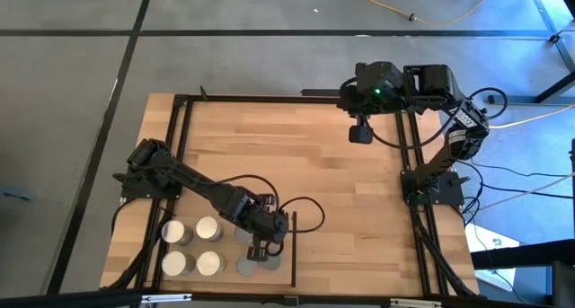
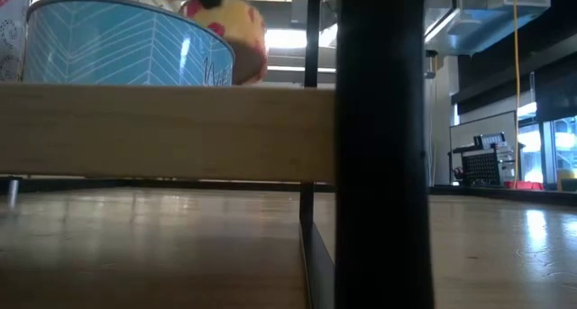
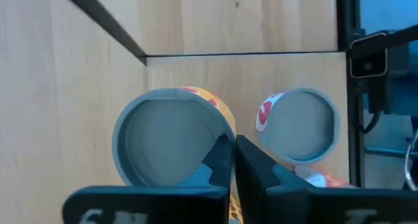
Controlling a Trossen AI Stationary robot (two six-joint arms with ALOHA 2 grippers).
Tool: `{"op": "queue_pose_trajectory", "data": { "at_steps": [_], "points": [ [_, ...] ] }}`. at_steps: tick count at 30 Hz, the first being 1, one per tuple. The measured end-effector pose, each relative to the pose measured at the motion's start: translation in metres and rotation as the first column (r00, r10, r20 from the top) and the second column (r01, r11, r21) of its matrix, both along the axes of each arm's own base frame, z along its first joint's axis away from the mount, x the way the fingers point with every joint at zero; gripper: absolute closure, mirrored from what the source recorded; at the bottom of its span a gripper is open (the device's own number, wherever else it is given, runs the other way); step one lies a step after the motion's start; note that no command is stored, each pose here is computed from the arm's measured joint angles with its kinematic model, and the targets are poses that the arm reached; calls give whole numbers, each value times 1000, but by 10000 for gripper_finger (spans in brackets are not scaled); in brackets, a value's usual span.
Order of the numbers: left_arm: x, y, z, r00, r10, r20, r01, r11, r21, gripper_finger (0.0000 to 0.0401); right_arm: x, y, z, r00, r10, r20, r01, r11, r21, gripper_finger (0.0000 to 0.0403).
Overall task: Pick and place cans onto a shelf
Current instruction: Put the canned pineapple rings on the shelf
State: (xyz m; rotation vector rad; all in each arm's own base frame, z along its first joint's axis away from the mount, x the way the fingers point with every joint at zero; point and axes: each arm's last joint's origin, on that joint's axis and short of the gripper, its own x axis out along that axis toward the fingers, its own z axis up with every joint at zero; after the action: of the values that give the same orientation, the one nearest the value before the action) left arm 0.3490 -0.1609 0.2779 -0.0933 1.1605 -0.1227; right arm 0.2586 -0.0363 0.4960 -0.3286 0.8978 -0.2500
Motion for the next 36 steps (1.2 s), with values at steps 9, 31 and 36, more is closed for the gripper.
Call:
{"op": "queue_pose_trajectory", "data": {
  "at_steps": [9,31,36],
  "points": [
    [0,-6,-13,995,99,17,-98,994,-37,400,0,0,0,1000,-1,1,1,1000,1,398],
    [18,-18,-52,996,73,-48,-75,995,-59,400,0,0,0,1000,1,-2,-1,1000,1,398],
    [19,-18,-53,996,69,-57,-73,995,-70,384,0,0,0,1000,1,-2,-1,1000,1,395]
  ]
}}
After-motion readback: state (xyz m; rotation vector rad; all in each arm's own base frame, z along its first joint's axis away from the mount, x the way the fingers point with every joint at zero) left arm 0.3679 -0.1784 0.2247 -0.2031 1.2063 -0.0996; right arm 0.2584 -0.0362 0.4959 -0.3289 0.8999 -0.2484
